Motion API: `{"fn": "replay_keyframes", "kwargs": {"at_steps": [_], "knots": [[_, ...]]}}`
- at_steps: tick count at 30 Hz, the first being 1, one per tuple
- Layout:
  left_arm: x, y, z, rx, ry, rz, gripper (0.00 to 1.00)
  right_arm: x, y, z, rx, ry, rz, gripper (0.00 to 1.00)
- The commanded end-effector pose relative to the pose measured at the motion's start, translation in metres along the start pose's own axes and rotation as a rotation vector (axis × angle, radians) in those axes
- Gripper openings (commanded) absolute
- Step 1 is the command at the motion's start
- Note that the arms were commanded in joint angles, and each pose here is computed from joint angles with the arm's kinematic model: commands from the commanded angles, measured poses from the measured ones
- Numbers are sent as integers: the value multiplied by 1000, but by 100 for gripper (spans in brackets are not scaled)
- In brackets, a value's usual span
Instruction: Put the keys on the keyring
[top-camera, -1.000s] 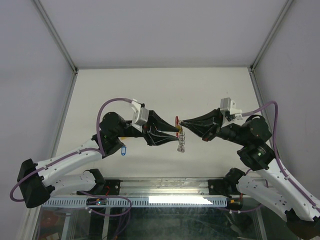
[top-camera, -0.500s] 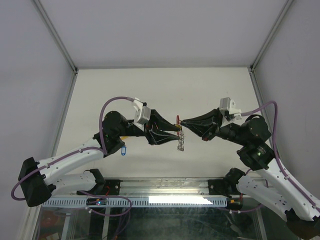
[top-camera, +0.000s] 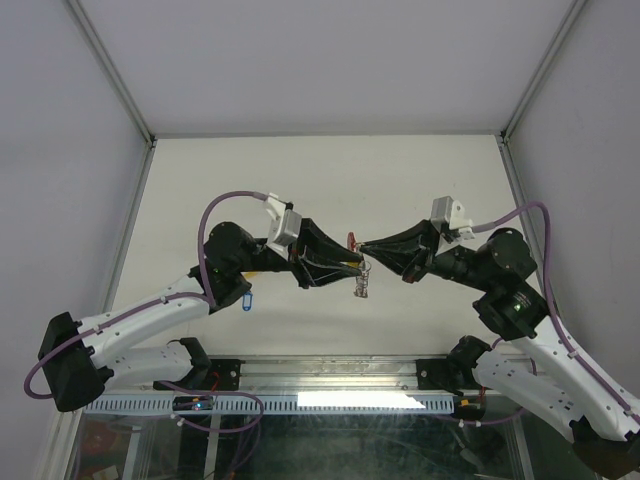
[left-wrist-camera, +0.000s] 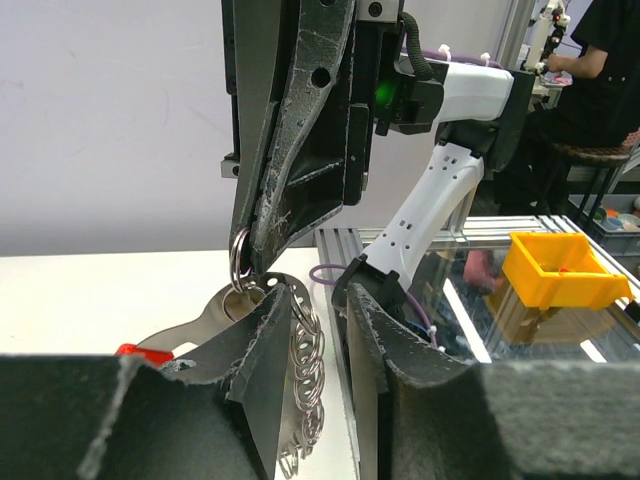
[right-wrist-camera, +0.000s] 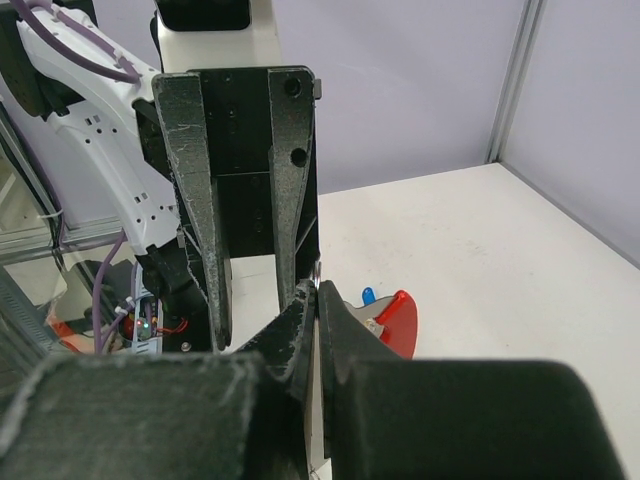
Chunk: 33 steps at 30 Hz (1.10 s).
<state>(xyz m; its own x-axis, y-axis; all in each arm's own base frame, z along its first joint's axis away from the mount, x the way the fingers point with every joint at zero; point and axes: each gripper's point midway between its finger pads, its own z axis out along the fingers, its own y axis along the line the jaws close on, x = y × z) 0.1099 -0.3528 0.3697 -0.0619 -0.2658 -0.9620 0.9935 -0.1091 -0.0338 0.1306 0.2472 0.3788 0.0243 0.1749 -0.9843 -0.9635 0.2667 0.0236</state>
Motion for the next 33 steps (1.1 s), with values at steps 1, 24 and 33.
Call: {"fn": "replay_keyframes", "kwargs": {"at_steps": [1, 24, 33], "knots": [[-25, -3, 7, 9, -65, 34, 27, -21, -1, -1, 14, -57, -55, 0], [-8, 12, 7, -58, -13, 3, 26, -25, -3, -1, 28, -74, -50, 0], [-6, 16, 9, -74, -6, -6, 20, -23, -5, -2, 41, -72, -47, 0]]}}
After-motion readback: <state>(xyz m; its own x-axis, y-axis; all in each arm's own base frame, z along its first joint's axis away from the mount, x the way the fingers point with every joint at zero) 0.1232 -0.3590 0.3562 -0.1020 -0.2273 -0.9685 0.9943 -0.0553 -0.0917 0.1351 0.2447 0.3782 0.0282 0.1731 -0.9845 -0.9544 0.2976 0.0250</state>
